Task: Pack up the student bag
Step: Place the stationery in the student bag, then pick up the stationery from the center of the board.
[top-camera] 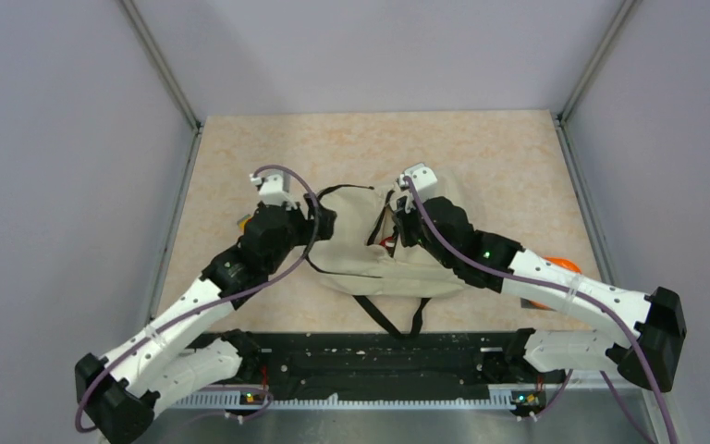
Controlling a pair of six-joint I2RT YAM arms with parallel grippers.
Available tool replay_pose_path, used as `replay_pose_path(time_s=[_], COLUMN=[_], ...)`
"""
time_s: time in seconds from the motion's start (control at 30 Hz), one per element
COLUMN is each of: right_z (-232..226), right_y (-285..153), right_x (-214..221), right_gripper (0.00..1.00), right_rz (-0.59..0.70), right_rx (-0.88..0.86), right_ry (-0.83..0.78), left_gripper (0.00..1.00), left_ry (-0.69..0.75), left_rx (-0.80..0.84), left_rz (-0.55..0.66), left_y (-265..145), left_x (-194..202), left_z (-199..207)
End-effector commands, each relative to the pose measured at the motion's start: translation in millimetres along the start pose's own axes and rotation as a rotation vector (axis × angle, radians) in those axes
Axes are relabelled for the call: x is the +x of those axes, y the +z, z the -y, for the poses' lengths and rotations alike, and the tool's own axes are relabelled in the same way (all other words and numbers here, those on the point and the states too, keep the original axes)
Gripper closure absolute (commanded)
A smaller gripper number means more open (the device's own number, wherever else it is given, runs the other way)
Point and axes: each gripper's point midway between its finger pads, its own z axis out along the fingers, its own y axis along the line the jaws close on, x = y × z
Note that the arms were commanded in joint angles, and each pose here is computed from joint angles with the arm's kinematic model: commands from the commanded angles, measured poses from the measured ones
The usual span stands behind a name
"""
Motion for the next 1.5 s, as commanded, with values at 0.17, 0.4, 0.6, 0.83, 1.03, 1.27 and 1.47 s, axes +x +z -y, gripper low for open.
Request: replay_pose_path(time_s=[0.17,0.4,0.6,0.83,1.03,1.27,1.47], right_z=[-8,-13,-15,-20,-24,-26,-27], right_y=[-11,-12,-14,-15,-14,-15,-14], right_x=[-44,-43,-42,-44,-44,-47,-47], right_gripper=[1.0,1.0,1.0,1.0,1.0,1.0,1.0], right_rz=[0.155,0.159,0.164,0.168,0.168,0.172,0.173], right_rx=[-0.05,-0.08,-0.096,-0.123,-0.144,-0.151,-0.157], right_ry=[0.083,0.091,0.099,0.101,0.102,0.104,0.104], left_gripper=[0.13,0.13,0.14,0.17,0.17,0.27,0.3], left_ry=[-0.105,-0.164,-0.221,-0.281,-0.294,-0.315,-0.329], left_rx=[-0.548,-0.828,-0.896,-0.895,-0.907,-0.914,-0.922], left_rz=[-0.055,-0.074,-0.143,-0.171,-0.183,-0.221,-0.237], left_y=[-17,-7,19,44,58,69,70], left_x=[0,8,24,25,21,26,29], left_z=[-163,-252,-287,-299,-309,-320,-326])
